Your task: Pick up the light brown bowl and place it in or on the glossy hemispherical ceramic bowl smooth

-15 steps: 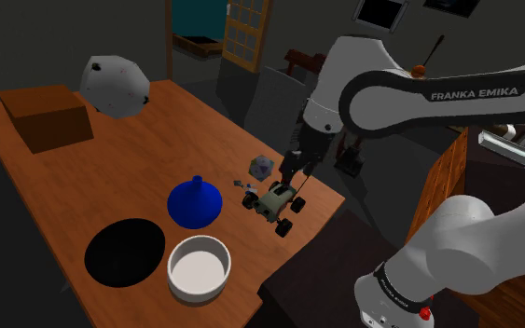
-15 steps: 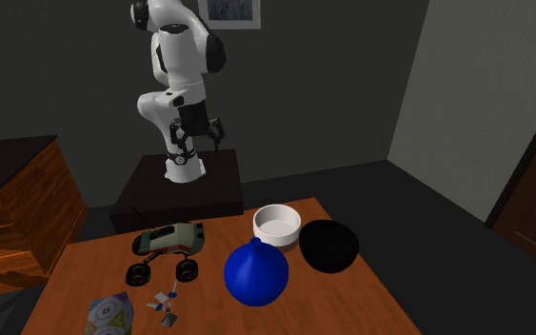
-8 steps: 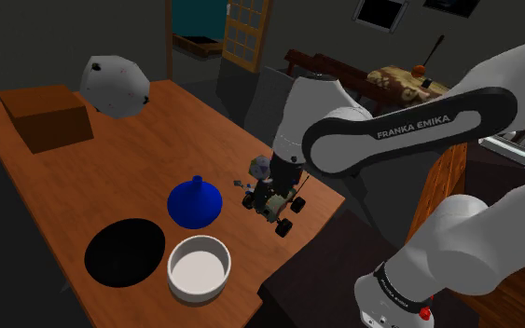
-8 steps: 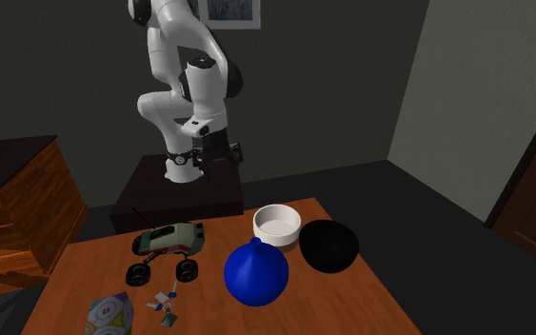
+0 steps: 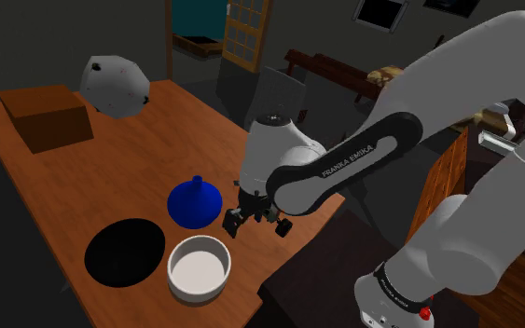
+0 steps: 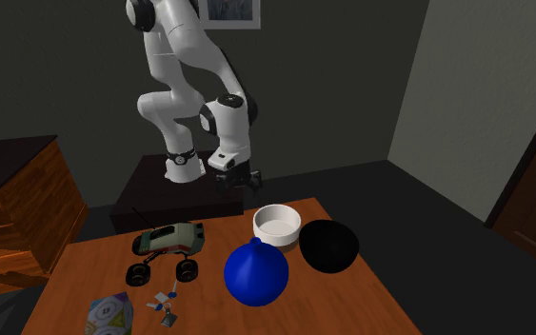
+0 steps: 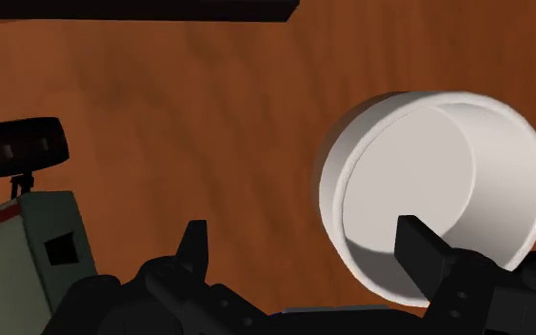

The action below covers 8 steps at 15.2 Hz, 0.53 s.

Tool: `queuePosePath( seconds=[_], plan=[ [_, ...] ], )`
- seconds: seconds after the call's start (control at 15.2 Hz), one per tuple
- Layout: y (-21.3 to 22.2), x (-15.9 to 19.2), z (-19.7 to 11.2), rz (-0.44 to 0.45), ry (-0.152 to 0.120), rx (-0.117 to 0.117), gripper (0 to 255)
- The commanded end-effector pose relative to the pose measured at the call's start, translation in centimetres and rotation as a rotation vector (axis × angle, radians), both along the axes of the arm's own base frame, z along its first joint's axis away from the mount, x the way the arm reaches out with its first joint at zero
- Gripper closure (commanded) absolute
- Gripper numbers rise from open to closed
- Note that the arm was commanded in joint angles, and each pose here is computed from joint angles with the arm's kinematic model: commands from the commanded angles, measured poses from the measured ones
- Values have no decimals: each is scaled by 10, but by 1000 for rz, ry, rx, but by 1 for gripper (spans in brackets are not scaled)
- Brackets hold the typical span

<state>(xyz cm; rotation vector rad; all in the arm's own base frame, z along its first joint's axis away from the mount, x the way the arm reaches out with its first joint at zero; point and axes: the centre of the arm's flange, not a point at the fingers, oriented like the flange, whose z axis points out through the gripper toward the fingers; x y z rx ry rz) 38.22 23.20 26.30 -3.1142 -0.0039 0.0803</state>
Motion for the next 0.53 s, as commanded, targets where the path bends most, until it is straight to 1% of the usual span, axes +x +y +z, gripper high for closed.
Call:
queuePosePath(
  seconds=[0.0, 0.26, 0.46],
  plan=[
    [15, 3, -20, 2, 4, -3, 0],
    [44, 12, -64, 7, 13, -12, 0],
    [47, 12, -79, 7, 14, -13, 0]
  ],
)
